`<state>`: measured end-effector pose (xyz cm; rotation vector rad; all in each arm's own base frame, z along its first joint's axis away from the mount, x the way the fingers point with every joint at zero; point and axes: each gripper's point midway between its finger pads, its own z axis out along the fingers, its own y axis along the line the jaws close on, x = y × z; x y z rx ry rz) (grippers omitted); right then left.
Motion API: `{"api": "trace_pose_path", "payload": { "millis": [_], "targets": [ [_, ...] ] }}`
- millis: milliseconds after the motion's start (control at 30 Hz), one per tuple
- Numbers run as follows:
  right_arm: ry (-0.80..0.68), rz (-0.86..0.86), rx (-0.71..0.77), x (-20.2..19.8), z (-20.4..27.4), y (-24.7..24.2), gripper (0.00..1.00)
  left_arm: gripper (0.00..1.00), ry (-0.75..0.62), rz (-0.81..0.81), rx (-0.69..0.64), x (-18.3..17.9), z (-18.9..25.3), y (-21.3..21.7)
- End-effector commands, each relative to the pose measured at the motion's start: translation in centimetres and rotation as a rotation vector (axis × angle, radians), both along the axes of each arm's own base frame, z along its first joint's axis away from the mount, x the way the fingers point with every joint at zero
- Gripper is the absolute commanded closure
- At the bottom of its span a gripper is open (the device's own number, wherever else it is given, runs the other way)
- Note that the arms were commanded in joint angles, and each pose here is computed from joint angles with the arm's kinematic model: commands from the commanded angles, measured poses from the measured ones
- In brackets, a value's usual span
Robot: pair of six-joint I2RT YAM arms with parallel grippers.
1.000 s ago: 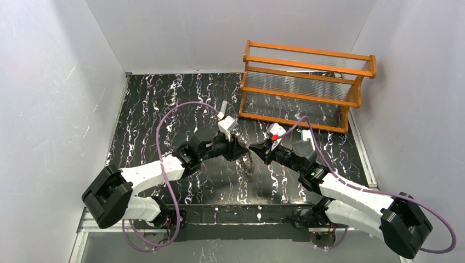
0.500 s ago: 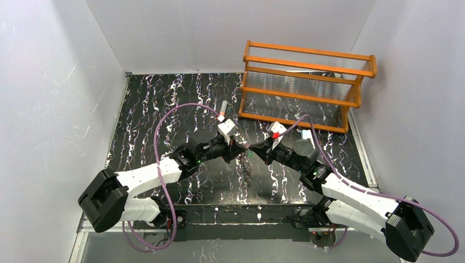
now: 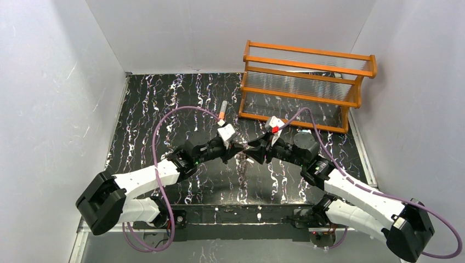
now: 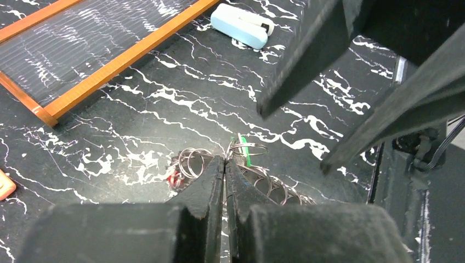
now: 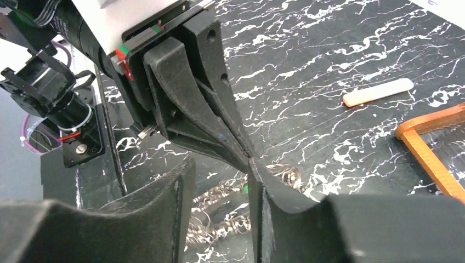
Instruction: Remove the keys from the keyring
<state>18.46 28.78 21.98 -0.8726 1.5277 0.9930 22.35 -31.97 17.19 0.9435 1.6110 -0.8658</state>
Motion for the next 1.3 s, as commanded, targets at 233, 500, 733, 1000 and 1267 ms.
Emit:
{"api": "trace_pose_path", "payload": {
  "millis": [233, 500, 733, 1000, 1267],
  "targets": [
    [-0.103, 0.030, -0.045, 1.0, -1.1, -3.6, 0.40, 1.00, -0.249, -0.111, -0.015, -1.1, 2.7, 0.5],
    [-0.152, 0.172, -0.005, -0.5, -3.6, -2.6, 0.34, 1.00, -0.266, -0.146, -0.019, -1.9, 3.1, 0.6],
    [-0.158, 0.269, 0.057, -1.1, -3.9, -1.3, 0.33, 1.00, -0.247, -0.164, -0.046, -2.2, 3.2, 0.2],
    [-0.134, 0.329, 0.105, -1.3, -3.9, -0.4, 0.36, 1.00, -0.233, -0.166, -0.065, -2.3, 3.3, -0.1],
    [-0.115, 0.365, 0.124, -1.9, -3.7, -0.2, 0.61, 1.00, -0.227, -0.126, -0.056, -1.6, 3.1, 0.2]
  ]
}}
